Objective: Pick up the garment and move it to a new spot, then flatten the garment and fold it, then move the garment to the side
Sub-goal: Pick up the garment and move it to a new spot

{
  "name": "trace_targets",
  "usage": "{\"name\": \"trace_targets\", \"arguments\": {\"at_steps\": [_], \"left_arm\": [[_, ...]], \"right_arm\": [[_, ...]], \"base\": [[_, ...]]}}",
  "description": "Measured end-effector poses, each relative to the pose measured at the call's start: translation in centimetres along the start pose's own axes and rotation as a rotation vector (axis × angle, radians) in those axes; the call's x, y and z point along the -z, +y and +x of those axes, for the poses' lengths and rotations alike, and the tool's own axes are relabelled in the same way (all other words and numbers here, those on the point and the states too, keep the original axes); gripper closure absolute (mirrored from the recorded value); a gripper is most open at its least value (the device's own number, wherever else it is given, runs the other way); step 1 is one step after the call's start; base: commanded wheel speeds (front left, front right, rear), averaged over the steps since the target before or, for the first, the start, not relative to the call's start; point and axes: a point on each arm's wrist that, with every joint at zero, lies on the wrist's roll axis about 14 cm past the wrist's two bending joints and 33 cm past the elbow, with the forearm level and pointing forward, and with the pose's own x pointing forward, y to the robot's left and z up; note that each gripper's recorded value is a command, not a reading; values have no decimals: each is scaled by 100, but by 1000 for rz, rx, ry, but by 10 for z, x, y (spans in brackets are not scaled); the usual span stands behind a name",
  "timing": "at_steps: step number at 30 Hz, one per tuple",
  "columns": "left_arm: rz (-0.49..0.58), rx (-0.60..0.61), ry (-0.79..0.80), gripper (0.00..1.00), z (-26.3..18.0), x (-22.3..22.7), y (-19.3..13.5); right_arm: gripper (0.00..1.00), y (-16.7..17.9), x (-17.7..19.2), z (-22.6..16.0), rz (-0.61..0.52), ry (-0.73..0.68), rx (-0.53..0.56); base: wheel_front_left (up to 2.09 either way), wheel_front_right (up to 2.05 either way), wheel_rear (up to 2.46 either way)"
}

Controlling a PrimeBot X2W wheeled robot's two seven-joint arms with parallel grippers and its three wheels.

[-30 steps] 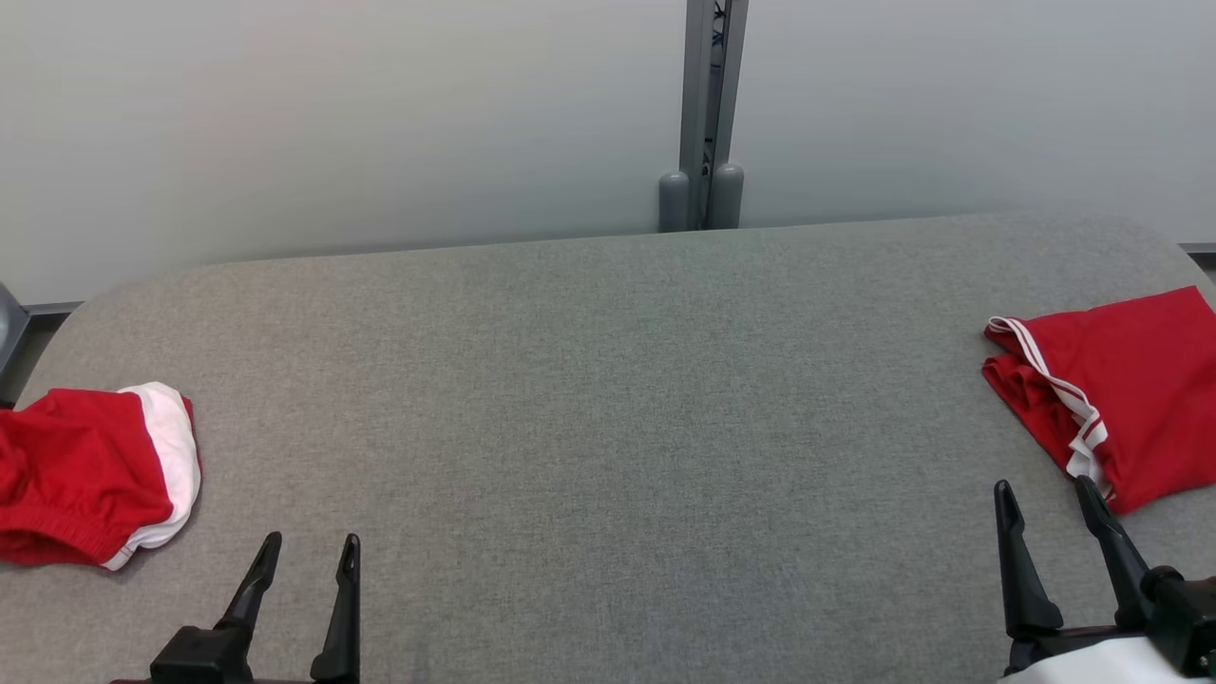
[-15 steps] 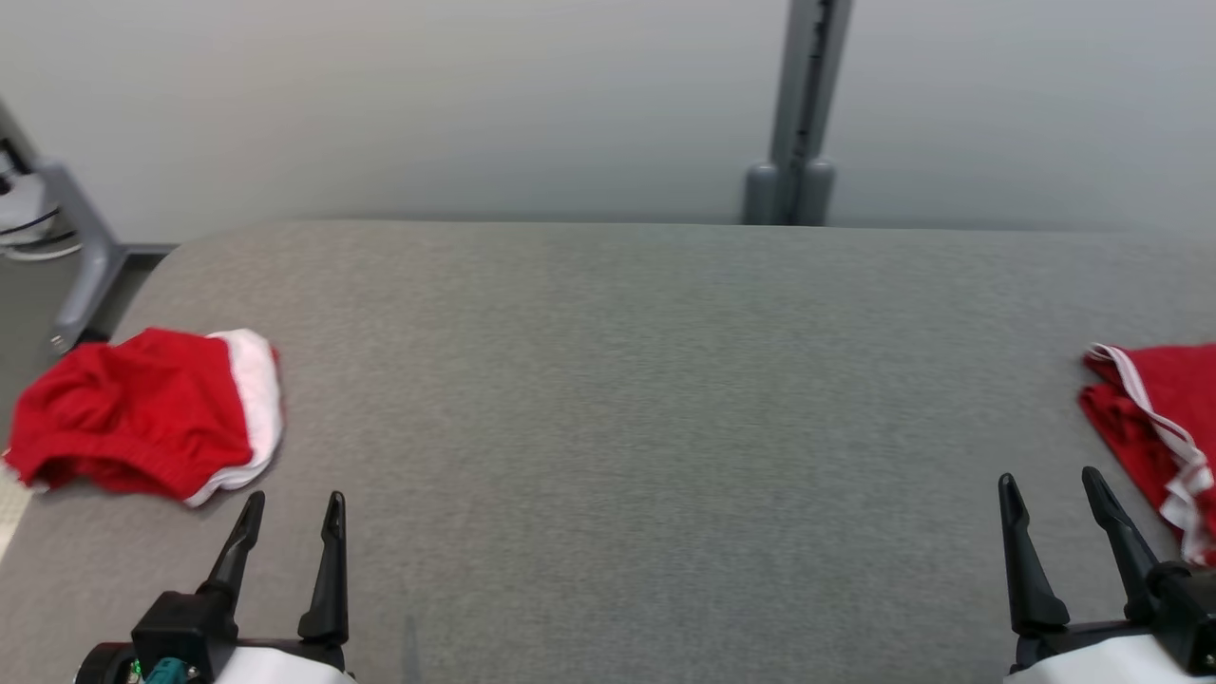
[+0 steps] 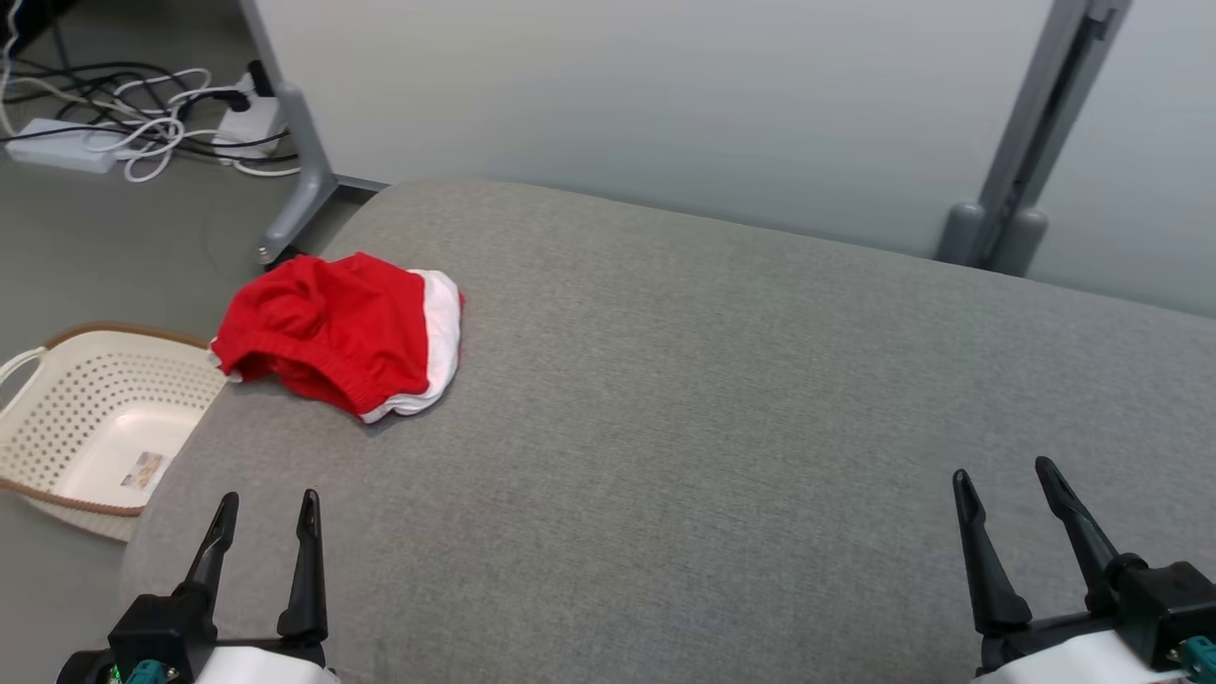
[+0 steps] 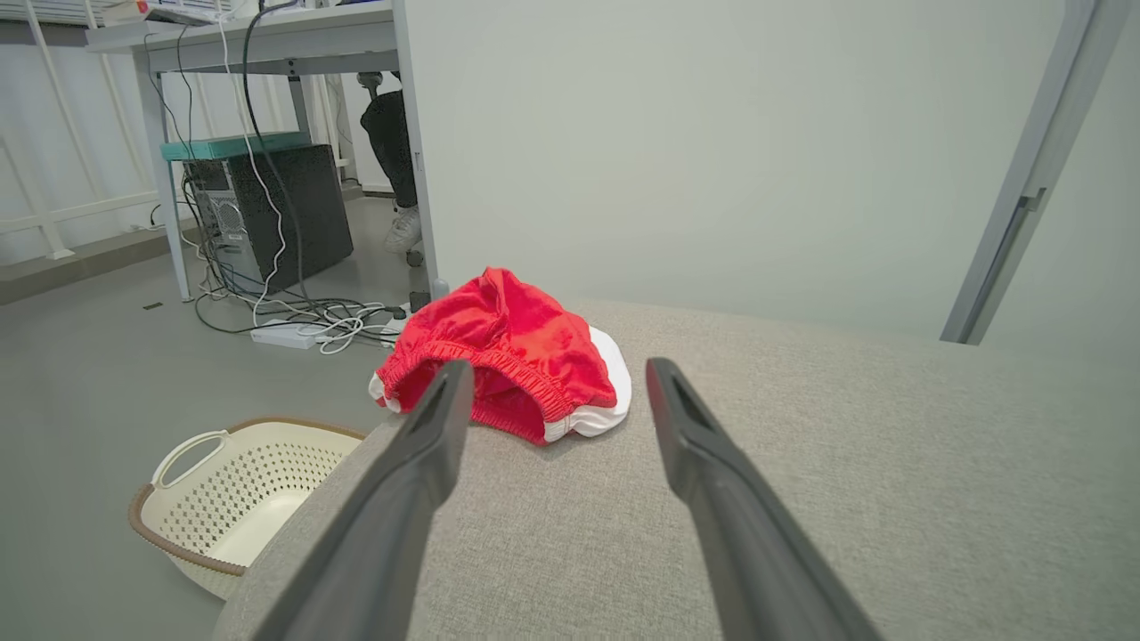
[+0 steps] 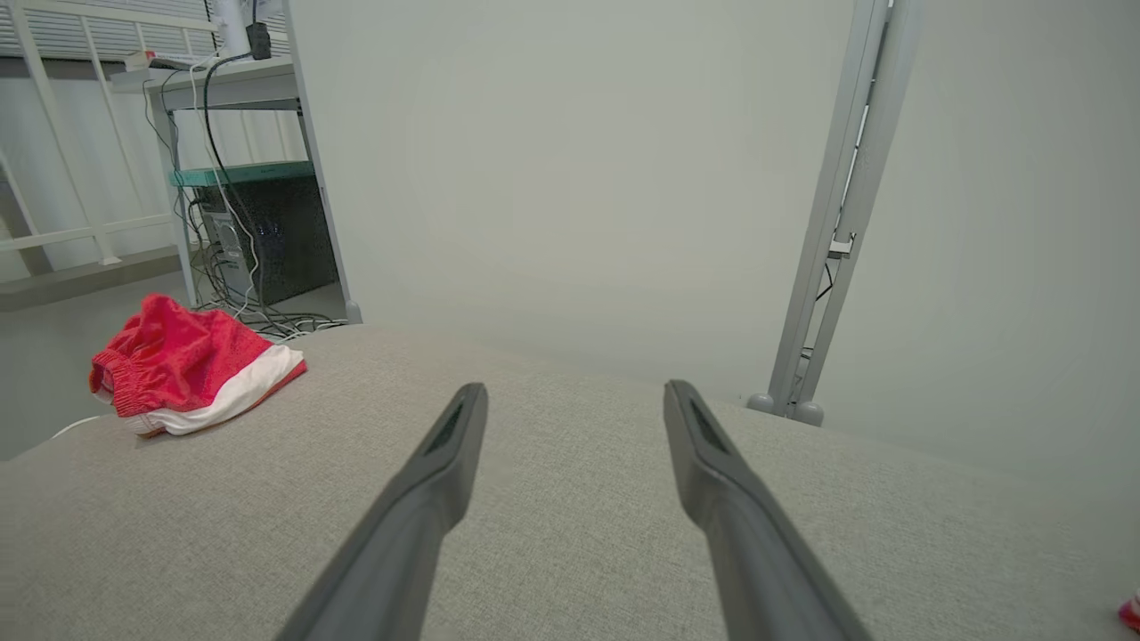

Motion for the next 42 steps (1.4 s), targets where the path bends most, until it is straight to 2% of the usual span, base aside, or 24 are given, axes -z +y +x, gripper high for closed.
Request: {"name": "trace_targets", "arguments": {"at_steps": [6,23,27,32,35,37,42], "left_arm": [[-3,-36,-6,0,-9,-1,11],[-19,-24,-3,0,1,-2,2],[-31,-18,-50,0,29,-17,-6],[-42,-1,-99,0,84,-35,-15],[-40,24,-23,0,114,-16,-20],[-29,52,114,0,142,17,-25],[-12,86,348,0,170,81,-34]], "right_arm": [[0,14,-3,6,8,-9,-43],[0,11,-10,12,17,-41,-41],[0,6,-12,22,14,-53,-49],[0,-8,-9,39,12,-56,-44],[0,-18,-2,48,12,-49,-32],[0,-32,10,54,13,-26,-9],[0,-58,36,56,28,22,50]], "base": [[0,0,0],[0,0,0],[0,0,0],[0,0,0],[0,0,0],[0,0,0],[0,0,0]]}}
